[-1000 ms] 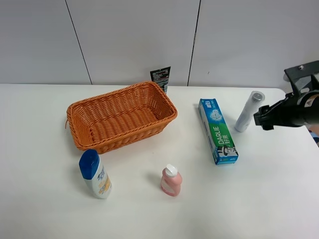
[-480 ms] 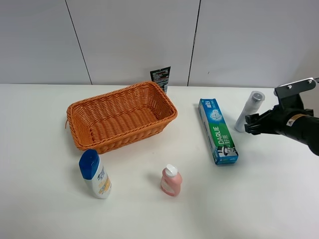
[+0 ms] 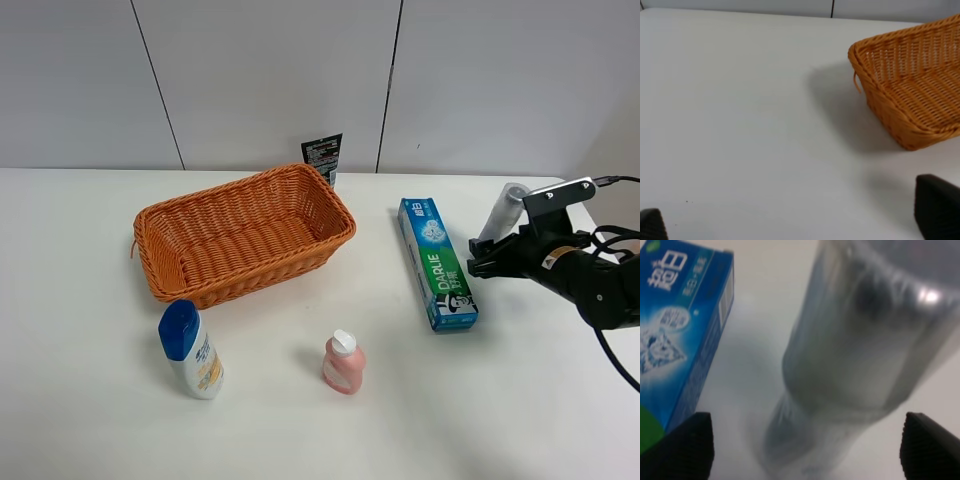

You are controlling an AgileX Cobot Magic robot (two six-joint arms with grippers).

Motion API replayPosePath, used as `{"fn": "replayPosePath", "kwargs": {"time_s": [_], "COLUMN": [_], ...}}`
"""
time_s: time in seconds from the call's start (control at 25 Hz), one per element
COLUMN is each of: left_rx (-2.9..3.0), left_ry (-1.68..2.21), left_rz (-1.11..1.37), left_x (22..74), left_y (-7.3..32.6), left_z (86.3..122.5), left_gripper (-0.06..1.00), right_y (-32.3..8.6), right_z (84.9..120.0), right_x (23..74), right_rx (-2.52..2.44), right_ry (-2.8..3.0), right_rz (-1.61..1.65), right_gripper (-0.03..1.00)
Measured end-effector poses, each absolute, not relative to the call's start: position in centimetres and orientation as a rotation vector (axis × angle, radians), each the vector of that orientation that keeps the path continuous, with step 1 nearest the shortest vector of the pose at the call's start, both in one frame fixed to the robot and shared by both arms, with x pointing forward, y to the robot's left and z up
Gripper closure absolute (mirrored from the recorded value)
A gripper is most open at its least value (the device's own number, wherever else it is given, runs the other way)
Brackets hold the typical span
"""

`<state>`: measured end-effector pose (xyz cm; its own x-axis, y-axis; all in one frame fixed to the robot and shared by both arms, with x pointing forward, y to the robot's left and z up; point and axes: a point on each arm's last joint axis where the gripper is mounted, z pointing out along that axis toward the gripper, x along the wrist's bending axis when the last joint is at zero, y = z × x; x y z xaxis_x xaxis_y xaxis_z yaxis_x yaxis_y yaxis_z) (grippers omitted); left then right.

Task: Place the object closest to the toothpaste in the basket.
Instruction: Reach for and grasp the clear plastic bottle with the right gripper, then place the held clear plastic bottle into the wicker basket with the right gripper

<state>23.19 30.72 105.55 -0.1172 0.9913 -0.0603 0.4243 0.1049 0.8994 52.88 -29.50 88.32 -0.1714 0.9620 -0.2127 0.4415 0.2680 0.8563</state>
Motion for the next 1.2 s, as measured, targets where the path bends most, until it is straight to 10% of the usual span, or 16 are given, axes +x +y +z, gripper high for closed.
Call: {"fn": "replayPosePath", "kwargs": {"time_s": [0.36,0.56,0.88,1.2], "left_rx": [1.410,1.410,1.410,1.410], "left_ry": [1.648,1.648,1.648,1.648], "left_rz": [0.975,0.975,0.975,0.975], "left_x": [23.2,23.2,23.2,23.2], "left_y": [30.7,30.7,30.7,30.7], "left_z": [105.6,105.6,105.6,105.6], "left_gripper": [-0.05,-0.05,-0.05,-0.05], "right_y": [-29.5,-29.5,-29.7,-28.9], "right_z": [89.7,88.8,89.3,99.2], "right_x": [54.9,55.5,55.6,54.9], "right_rx": [1.195,1.194,1.224,1.109], "right_ry": [1.701,1.722,1.682,1.422], "right_rz": [0.856,0.839,0.835,1.060], "right_gripper": [0.23,0.51,0.53,0.53]}}
